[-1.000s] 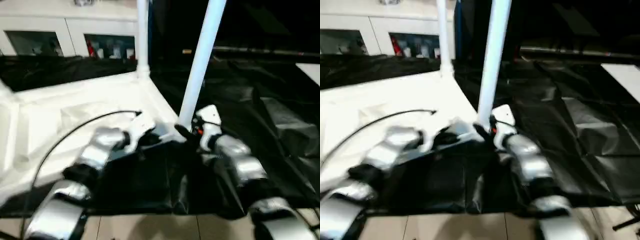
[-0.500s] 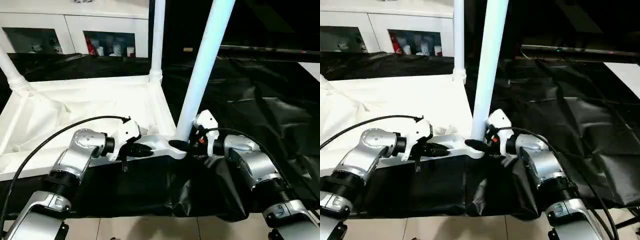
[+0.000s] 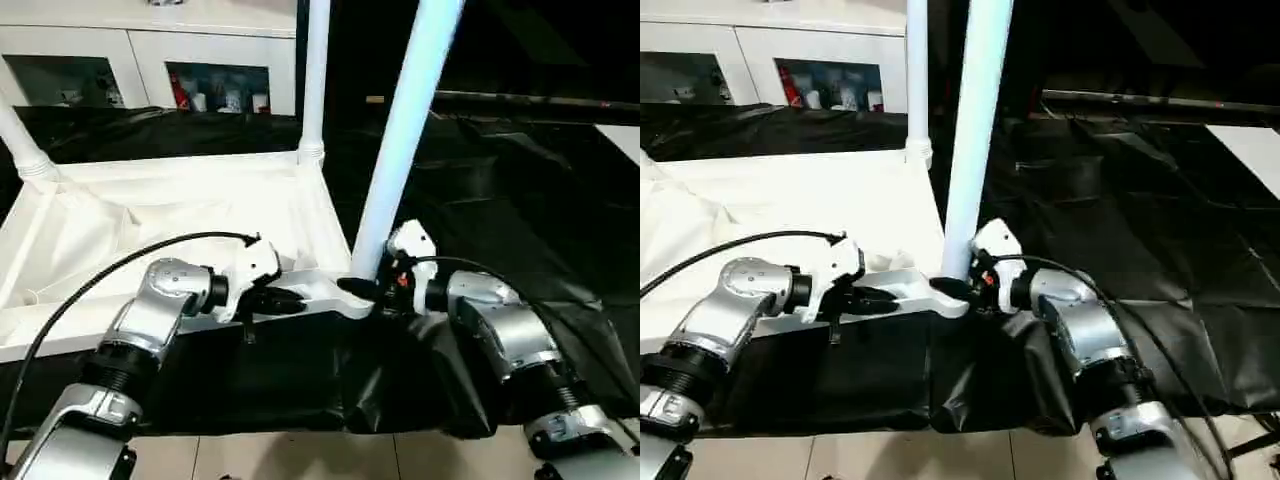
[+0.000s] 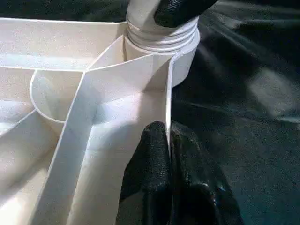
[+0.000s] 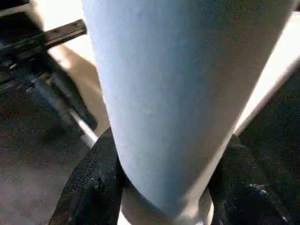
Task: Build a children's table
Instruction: Rotate leg to tighten
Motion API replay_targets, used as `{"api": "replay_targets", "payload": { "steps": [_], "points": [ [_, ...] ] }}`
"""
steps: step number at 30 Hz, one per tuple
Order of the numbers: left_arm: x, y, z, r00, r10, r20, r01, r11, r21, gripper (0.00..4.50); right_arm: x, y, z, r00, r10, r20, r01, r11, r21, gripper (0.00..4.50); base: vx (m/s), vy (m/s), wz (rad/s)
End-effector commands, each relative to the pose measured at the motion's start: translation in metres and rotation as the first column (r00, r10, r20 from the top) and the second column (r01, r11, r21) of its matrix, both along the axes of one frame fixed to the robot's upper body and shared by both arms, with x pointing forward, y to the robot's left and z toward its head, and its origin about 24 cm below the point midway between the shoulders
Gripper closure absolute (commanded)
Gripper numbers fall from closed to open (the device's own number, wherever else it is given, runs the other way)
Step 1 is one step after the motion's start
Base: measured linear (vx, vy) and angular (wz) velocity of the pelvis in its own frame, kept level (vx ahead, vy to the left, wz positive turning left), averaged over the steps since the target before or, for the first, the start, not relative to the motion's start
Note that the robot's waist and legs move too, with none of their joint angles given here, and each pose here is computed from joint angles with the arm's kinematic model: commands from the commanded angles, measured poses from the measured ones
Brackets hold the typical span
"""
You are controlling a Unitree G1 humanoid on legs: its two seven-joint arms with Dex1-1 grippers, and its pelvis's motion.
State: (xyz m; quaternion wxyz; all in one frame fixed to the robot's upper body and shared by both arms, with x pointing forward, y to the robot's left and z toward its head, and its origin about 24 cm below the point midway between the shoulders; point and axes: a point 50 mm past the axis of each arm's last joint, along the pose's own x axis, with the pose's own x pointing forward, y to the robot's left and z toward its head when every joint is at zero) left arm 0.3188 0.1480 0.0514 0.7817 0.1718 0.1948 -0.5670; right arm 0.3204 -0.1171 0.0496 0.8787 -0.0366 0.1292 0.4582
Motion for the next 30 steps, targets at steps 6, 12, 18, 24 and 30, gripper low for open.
{"api": "replay_targets", "payload": {
  "steps": [6,12,18,24,30],
  "points": [
    [0.024,-0.033,-0.016,0.952,0.3,0.055,-0.301,0.953,0.025,4.5,0.012,-0.003,-0.045,0.797,-0.594,-0.111,0.588,0.805,-0.08,2.49,0.0,0.0,0.0],
    [0.03,-0.059,-0.015,0.939,0.335,0.08,-0.337,0.941,0.014,4.5,0.017,0.019,-0.043,0.785,-0.616,-0.07,0.608,0.787,-0.108,2.49,0.0,0.0,0.0],
    [0.029,-0.059,-0.015,0.95,0.298,0.095,-0.3,0.954,0.005,4.5,0.025,0.02,-0.033,0.8,-0.598,-0.047,0.598,0.801,-0.029,1.8,0.0,0.0,0.0],
    [0.025,-0.041,-0.015,0.967,0.243,0.081,-0.244,0.97,0.004,4.5,0.028,0.01,-0.016,0.89,-0.456,0.01,0.455,0.89,0.039,1.33,0.0,0.0,0.0],
    [0.014,-0.024,-0.012,0.995,0.1,0.03,-0.099,0.994,-0.035,4.5,0.015,-0.015,-0.003,0.989,-0.146,0.03,0.146,0.989,-0.005,1.24,0.0,0.0,0.0]
  ]
}}
